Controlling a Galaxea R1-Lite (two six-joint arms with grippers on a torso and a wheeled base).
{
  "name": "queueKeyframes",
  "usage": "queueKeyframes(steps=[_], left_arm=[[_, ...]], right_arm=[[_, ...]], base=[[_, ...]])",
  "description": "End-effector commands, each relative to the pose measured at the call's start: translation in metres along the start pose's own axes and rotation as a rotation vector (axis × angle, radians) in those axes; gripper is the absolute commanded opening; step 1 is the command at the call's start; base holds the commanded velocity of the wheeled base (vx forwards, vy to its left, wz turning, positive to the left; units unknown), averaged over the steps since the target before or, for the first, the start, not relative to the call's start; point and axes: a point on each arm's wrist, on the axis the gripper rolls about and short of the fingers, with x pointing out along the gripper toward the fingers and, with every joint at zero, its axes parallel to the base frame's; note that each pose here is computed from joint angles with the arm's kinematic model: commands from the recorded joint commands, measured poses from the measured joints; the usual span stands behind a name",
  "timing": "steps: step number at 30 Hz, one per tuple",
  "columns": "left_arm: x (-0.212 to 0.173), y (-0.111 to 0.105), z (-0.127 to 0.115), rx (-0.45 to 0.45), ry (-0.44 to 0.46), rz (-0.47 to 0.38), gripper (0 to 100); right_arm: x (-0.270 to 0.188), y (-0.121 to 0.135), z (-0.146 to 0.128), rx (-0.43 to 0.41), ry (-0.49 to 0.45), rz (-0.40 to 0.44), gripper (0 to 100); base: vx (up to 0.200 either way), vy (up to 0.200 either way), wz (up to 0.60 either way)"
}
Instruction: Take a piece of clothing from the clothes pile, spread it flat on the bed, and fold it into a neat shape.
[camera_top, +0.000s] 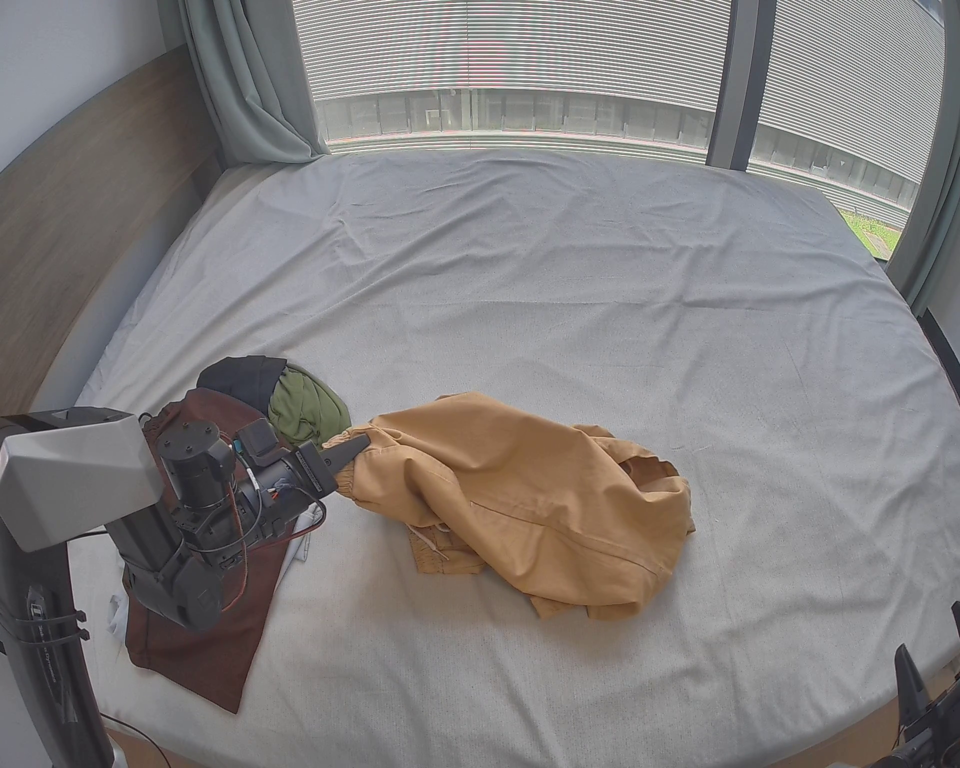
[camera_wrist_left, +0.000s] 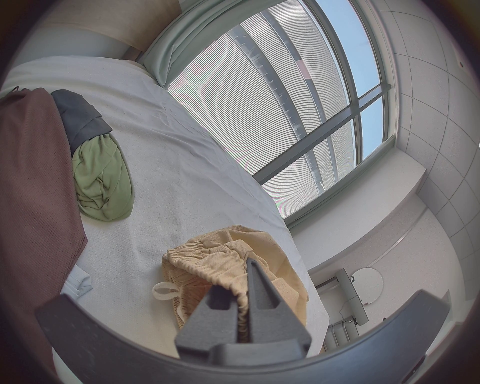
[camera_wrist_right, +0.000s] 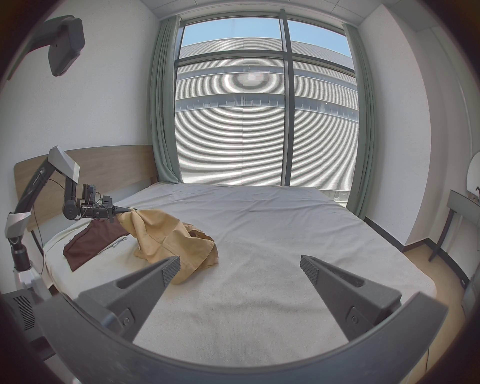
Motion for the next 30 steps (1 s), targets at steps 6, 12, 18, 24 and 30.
queueKeyframes(steps=[6,12,18,24,30], left_arm=[[0.002,-0.001,0.002,0.009,-0.006,-0.008,0],[0.001,-0.001,0.004,0.011,-0.012,-0.009,0],[0.002,-0.002,0.004,0.011,-0.013,-0.012,0],[0.002,-0.003,0.005,0.014,-0.018,-0.016,0],[0.001,-0.004,0.006,0.015,-0.019,-0.019,0]], right_arm=[[0.037,-0.005,0.108,0.018,-0.067,0.072,100],[0.072,-0.001,0.105,0.078,0.105,0.207,100],[0.095,0.004,0.1,0.129,0.228,0.259,100],[0.13,0.009,0.098,0.215,0.37,0.335,100],[0.159,0.013,0.095,0.248,0.432,0.388,100]], base=[[0.0,0.0,0.0],[0.0,0.0,0.0],[0.0,0.0,0.0],[0.0,0.0,0.0],[0.0,0.0,0.0]])
